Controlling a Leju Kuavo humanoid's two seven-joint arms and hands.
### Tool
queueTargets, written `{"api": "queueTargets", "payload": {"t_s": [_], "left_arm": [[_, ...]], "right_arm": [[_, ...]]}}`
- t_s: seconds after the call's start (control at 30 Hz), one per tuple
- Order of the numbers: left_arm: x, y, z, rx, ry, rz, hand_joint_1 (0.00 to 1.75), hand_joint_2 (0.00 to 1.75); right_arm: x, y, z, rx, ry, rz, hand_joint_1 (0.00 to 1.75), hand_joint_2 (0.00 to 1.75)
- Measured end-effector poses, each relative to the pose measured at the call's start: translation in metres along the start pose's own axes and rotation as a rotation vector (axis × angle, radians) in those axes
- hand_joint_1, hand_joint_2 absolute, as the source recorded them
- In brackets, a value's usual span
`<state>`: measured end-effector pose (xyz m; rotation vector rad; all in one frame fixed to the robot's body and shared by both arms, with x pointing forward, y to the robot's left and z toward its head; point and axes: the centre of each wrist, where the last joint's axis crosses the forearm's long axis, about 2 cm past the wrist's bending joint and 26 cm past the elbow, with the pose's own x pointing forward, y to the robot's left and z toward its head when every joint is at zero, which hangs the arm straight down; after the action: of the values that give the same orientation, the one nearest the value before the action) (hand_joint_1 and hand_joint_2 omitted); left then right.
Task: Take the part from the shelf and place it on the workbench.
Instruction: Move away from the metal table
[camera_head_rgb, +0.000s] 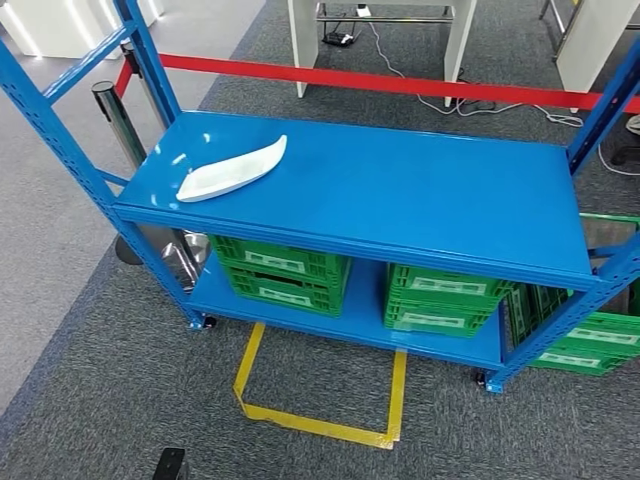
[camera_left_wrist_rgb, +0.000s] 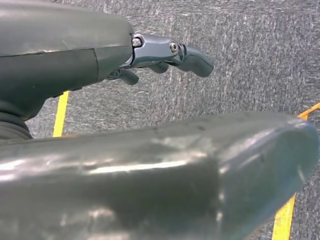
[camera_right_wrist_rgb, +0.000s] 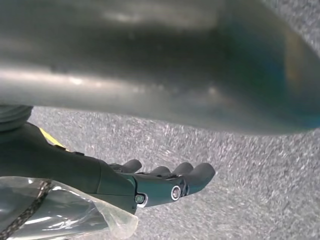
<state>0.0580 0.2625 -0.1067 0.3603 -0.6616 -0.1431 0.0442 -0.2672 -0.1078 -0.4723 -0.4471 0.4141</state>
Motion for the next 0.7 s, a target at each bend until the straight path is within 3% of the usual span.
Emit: {"api": "queueTargets", "payload": {"t_s": [0.7], "left_arm": [[-0.0011, -0.0008, 0.0011, -0.003, 0.002, -0.001, 0.00, 0.00]], "right_arm": [[0.0008, -0.0002, -0.0003, 0.001, 0.007, -0.006, 0.00, 0.00]]}}
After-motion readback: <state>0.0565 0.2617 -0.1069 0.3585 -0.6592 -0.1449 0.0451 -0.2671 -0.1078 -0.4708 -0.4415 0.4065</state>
